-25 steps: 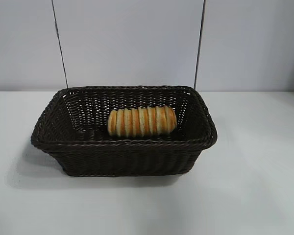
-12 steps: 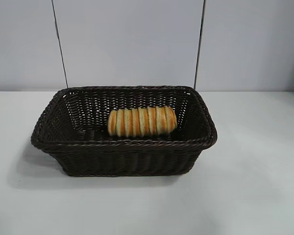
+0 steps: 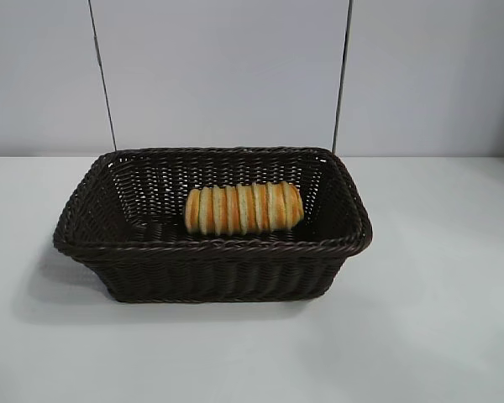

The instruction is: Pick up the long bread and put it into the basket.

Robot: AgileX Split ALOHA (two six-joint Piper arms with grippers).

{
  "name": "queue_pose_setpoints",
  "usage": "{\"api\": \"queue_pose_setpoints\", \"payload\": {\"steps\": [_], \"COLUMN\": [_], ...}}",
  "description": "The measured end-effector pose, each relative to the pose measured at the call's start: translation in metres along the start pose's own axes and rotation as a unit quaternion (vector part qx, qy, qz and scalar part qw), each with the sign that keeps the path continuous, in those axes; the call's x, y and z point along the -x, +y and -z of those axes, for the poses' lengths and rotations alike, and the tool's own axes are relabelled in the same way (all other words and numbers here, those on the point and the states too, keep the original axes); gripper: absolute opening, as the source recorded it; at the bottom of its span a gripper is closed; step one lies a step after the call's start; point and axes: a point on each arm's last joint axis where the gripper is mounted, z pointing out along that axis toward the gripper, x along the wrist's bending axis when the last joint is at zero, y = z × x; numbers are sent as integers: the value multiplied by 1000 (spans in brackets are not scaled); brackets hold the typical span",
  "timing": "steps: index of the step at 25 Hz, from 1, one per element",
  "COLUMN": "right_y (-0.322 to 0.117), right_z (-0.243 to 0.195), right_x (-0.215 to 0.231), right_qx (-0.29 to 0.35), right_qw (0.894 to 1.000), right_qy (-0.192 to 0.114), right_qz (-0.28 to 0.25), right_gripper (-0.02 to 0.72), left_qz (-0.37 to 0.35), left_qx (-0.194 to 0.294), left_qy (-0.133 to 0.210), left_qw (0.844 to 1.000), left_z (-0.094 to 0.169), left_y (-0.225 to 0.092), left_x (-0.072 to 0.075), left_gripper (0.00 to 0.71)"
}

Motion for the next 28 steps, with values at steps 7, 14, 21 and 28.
{"api": "queue_pose_setpoints", "payload": {"steps": [7,14,21,28], "right_y": [-11,-10,-9,-8], "right_z": [-17,-17,-18,-18], "right_x": [-5,-6,-7,-8], "right_qx": [-35,-32,-22,-16], "right_qw": [999,999,999,999], "right_qy": [20,24,33,34], "right_qz": [4,6,4,3], "right_gripper": [663,663,663,663], "left_qz": [0,0,0,0], "left_qx": [0,0,0,0], "left_qy": [0,0,0,0], "left_qw": [1000,1000,1000,1000], "left_z": [0,0,0,0], "left_y": [0,0,0,0], "left_x": [0,0,0,0], "left_gripper": [695,695,695,695]}}
